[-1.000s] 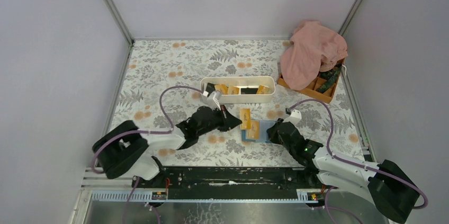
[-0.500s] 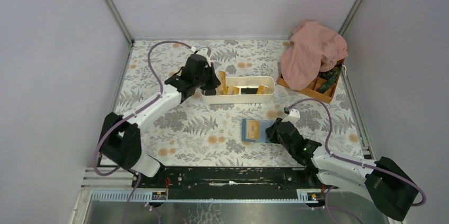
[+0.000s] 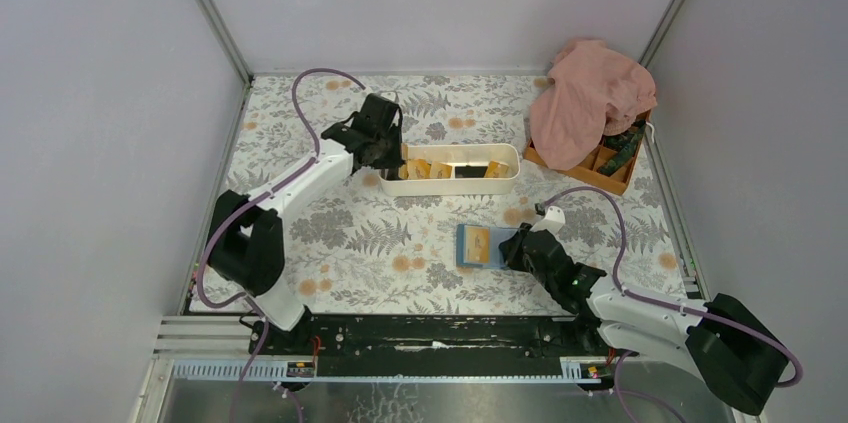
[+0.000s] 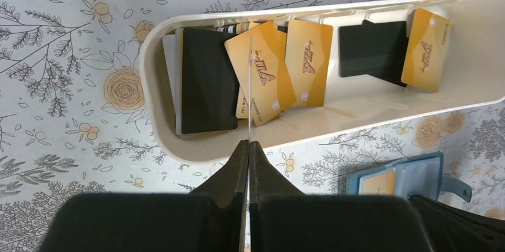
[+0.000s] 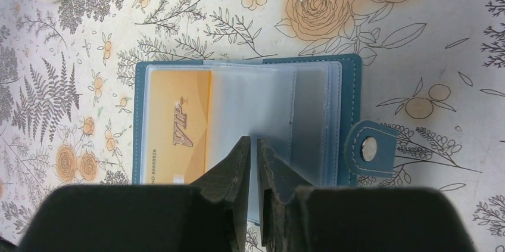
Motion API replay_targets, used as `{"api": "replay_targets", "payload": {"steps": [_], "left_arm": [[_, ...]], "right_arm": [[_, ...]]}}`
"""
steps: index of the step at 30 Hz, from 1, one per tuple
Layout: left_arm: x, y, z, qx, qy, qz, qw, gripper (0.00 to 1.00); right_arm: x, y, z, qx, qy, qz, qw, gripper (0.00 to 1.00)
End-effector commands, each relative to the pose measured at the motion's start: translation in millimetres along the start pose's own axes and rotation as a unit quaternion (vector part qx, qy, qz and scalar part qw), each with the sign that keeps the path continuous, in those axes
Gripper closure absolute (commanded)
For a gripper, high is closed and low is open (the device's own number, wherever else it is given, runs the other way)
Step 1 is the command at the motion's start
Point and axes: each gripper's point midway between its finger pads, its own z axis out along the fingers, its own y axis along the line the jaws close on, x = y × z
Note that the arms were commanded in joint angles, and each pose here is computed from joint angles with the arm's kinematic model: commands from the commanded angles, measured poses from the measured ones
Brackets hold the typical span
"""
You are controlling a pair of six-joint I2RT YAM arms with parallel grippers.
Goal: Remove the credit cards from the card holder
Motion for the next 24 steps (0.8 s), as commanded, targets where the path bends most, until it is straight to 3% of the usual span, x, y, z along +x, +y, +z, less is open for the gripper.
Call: {"api": "replay_targets", "payload": {"steps": [1,16,24], "left_arm": [[3,11,5,-0.016,0.024,0.009,1.000,1.00],[13,9,46,-0.013,0.080,0.010,0.997,1.00],[3,18,46,-0.038,0.049,0.002,0.998,0.70]], "right_arm": [[12,-8,0,0.008,0.022,-0.011,1.000,0.84],[12,-9,0,0.009,0.019,-0.012,1.000,0.84],[13,-11,1,0.013,0.022,-0.015,1.000,0.83]]}}
